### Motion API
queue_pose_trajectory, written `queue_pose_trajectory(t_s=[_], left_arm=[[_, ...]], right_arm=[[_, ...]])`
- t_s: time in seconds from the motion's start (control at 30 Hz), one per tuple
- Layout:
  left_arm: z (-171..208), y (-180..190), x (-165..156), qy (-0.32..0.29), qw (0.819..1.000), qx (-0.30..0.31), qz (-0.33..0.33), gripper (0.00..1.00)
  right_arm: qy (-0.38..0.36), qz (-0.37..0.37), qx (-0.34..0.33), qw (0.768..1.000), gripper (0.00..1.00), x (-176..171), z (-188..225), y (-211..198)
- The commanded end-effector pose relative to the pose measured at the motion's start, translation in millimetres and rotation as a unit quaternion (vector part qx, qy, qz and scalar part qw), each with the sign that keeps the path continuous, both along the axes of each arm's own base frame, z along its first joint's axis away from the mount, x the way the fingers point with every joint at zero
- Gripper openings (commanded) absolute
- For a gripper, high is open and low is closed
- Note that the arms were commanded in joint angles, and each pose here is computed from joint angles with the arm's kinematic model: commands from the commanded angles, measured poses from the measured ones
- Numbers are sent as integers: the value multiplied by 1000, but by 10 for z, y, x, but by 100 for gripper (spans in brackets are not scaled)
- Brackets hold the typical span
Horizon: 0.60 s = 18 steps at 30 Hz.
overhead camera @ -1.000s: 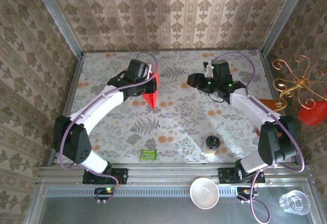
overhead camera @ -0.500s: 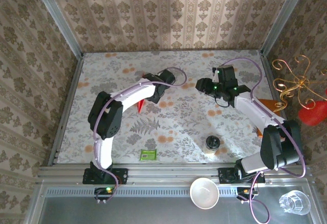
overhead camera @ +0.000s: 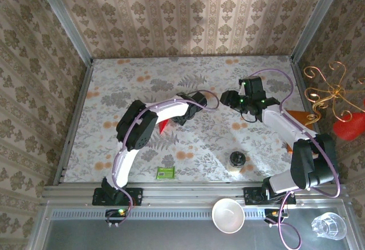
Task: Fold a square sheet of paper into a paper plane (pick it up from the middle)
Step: Turn over the paper at the center of the table.
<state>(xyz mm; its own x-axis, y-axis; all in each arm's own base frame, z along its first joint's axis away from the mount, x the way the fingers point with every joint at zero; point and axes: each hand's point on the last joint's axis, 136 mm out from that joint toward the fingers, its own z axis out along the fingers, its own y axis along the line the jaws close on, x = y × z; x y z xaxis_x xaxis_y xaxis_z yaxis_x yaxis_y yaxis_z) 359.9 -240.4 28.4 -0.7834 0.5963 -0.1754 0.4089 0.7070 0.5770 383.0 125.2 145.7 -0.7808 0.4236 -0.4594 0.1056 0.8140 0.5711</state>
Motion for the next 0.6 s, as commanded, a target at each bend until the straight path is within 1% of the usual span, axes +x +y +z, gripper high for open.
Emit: queue_pose_trajectory(t_s=[0.0,0.13,0.3,0.43,0.57], left_arm=[[-6,-186,-70,8,997,-69,27,25],[62,-313,-136,13,991,-128,46,27],[205,-614,-305,34,974,-219,51,30],[340,-874,-490,68,952,-295,49,34],[494,-1058,-637,95,924,-367,53,39]], right_arm=[[4,-6,9,1000,54,-5,-8,-7],[5,-7,12,1000,54,3,-16,-2],[8,-10,16,1000,54,6,-41,6],[8,-15,18,1000,55,19,-45,0],[7,-23,21,999,57,33,-42,-8]])
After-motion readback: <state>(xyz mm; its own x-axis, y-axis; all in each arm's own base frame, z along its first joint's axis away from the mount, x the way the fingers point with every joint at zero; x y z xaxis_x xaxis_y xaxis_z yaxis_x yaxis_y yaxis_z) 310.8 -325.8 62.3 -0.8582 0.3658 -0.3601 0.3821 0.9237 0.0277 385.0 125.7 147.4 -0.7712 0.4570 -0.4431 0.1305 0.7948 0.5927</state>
